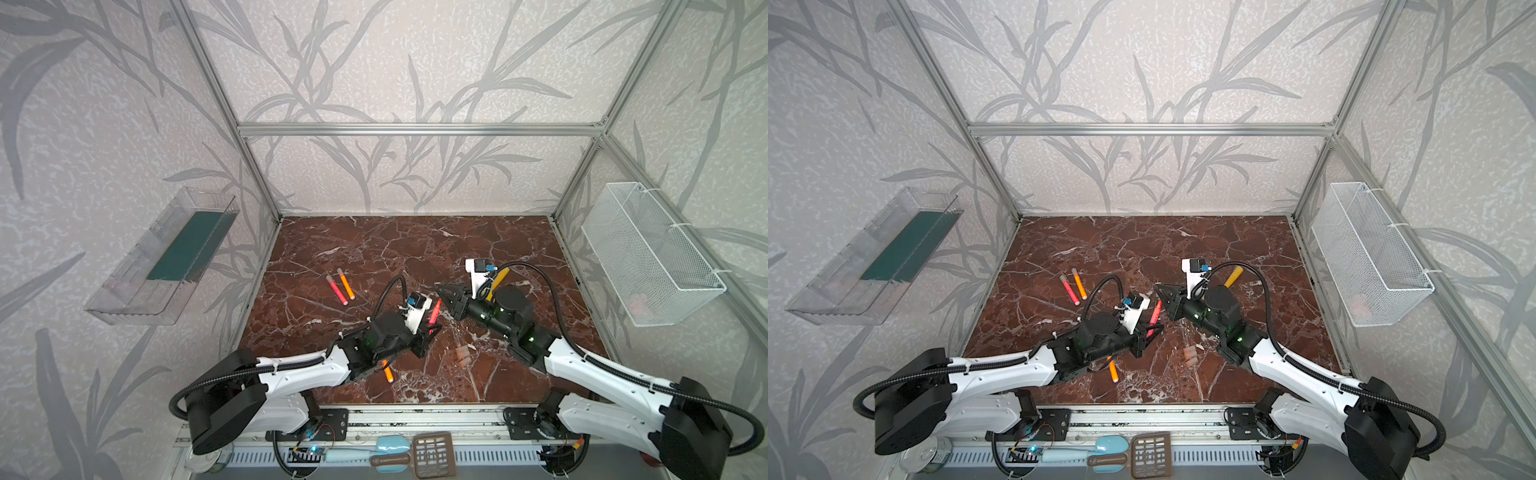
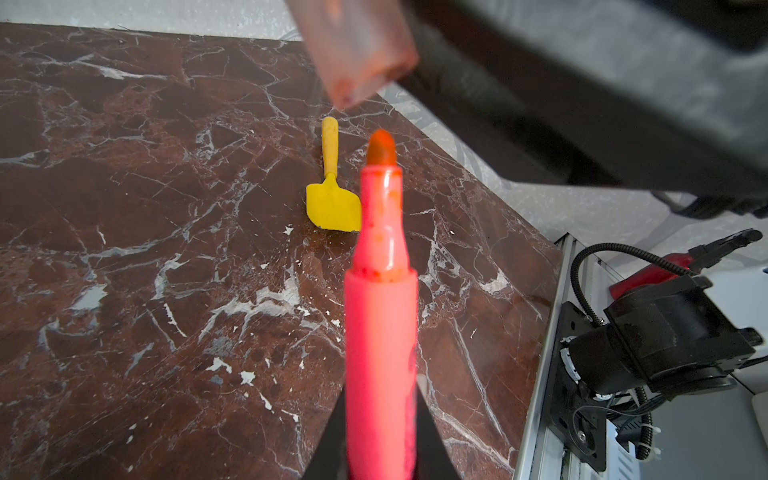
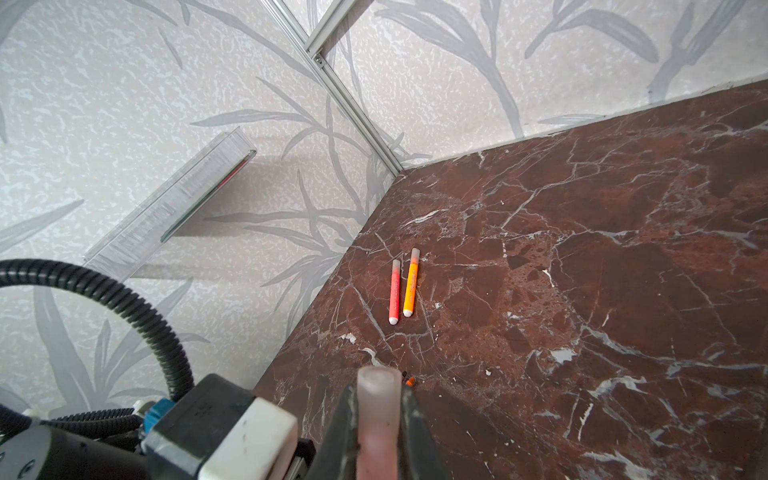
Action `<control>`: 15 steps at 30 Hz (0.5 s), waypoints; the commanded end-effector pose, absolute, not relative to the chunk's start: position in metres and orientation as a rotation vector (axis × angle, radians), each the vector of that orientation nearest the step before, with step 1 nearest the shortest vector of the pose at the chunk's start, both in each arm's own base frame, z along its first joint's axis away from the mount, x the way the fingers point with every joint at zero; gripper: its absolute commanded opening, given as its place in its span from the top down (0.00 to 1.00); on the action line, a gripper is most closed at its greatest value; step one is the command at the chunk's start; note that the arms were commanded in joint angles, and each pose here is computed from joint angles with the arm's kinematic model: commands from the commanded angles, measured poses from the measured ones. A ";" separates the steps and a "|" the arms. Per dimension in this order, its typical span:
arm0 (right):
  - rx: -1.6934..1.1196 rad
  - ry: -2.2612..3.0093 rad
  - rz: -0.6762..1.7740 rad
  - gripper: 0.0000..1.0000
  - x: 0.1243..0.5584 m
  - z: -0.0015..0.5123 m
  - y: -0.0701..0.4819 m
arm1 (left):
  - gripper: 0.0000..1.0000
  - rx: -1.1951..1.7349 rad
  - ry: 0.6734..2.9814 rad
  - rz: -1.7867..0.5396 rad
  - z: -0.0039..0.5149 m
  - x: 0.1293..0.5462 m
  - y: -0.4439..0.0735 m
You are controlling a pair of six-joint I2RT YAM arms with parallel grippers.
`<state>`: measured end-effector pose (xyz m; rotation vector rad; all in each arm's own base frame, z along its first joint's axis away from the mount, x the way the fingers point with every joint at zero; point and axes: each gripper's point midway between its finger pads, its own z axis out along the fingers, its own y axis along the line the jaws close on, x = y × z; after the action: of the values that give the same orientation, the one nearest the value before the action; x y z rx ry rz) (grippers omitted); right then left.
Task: Insert the pens into the pen caps
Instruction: 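Align the cap over the orange marker tip with the right gripper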
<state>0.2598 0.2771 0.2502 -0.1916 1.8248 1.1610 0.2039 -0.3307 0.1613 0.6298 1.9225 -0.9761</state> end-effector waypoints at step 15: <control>-0.183 1.760 1.202 1.00 0.253 0.266 0.280 | 1.00 0.590 1.899 -0.961 0.166 0.207 -0.326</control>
<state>0.2548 0.2814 0.2541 -0.1921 1.8152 1.1871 0.2056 -0.3260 0.1612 0.6098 1.9202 -0.9581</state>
